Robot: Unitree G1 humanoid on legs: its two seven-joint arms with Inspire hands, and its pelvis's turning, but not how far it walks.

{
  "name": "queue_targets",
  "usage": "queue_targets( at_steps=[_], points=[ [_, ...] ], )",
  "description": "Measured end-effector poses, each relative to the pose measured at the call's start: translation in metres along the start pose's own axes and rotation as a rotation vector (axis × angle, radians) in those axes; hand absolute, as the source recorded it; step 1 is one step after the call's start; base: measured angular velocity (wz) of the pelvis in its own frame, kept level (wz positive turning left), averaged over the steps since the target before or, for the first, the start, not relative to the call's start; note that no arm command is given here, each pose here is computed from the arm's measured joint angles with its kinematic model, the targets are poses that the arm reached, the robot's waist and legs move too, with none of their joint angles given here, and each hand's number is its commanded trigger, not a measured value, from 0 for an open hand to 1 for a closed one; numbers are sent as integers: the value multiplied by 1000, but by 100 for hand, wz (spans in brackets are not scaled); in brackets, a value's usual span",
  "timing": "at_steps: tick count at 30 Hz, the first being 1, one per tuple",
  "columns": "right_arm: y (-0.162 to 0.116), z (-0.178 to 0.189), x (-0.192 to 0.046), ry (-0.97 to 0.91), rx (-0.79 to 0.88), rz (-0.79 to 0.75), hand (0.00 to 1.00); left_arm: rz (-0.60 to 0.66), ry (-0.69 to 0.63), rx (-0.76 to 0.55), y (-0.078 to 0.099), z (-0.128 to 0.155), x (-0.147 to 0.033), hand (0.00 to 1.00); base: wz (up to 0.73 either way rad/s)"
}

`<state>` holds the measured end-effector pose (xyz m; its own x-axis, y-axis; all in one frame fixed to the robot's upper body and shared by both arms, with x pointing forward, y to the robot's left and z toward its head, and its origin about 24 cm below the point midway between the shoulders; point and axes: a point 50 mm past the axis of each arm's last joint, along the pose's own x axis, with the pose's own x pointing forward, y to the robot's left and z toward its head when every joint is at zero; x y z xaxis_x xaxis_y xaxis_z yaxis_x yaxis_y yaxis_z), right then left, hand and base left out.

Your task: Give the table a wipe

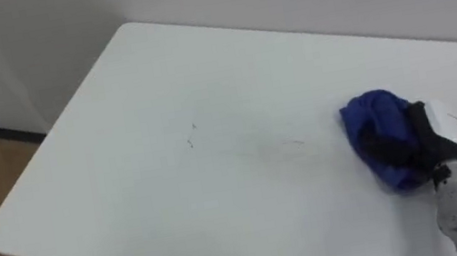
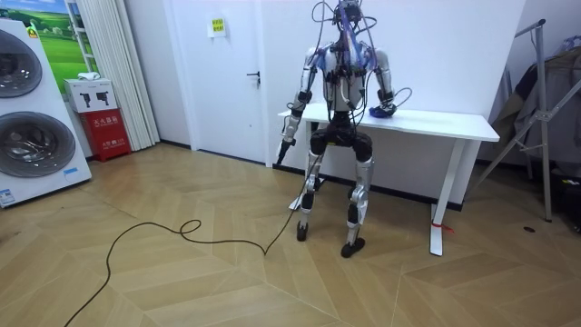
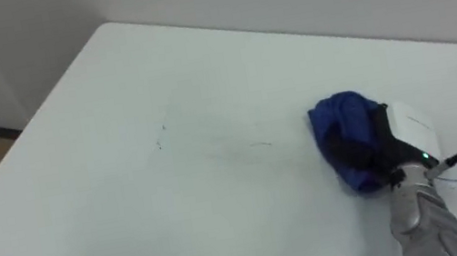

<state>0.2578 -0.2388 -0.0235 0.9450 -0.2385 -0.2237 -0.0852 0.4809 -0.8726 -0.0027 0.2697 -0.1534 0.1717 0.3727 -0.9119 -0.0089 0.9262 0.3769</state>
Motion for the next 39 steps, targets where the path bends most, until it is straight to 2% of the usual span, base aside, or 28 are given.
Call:
queue_targets(
  at_steps=[2,6,8,12,15,19,21,24,27,29,32,34,36,38,39],
  points=[
    [0,17,7,-48,-15,4,100,-12,-11,-37,-5,7,0,0,-36],
    [4,15,3,-63,-3,-14,100,9,-47,-71,0,16,0,0,14],
    [14,-4,-10,-25,20,-17,100,31,-55,-96,3,17,-1,0,37],
    [12,-36,-27,54,52,-80,100,65,-38,-118,11,9,-2,0,25],
    [5,-82,-51,229,83,-165,100,142,-1,-168,29,-9,-5,0,18],
    [-1,-100,-57,313,95,-201,100,155,8,-167,32,-14,-7,0,0],
    [-1,-96,-54,315,91,-199,100,144,2,-162,29,-12,-6,0,2],
    [0,-80,-39,315,80,-163,100,107,-26,-164,15,1,-4,0,-29],
    [7,-17,-11,121,3,-58,100,62,-59,-134,2,18,-1,0,-46],
    [13,56,6,-114,-46,22,100,35,-68,-117,-5,31,2,0,-8],
    [15,114,10,-306,-45,66,100,25,-63,-108,-7,34,2,0,22],
    [15,117,10,-339,-41,72,100,32,-34,-108,-5,20,0,0,49],
    [21,98,7,-288,-34,88,100,42,3,-109,-2,3,-3,0,58],
    [38,42,-7,-138,20,102,100,73,79,-152,5,-24,-8,0,46],
    [37,31,-10,-116,37,78,100,83,100,-161,7,-31,-9,0,26]
  ],
)
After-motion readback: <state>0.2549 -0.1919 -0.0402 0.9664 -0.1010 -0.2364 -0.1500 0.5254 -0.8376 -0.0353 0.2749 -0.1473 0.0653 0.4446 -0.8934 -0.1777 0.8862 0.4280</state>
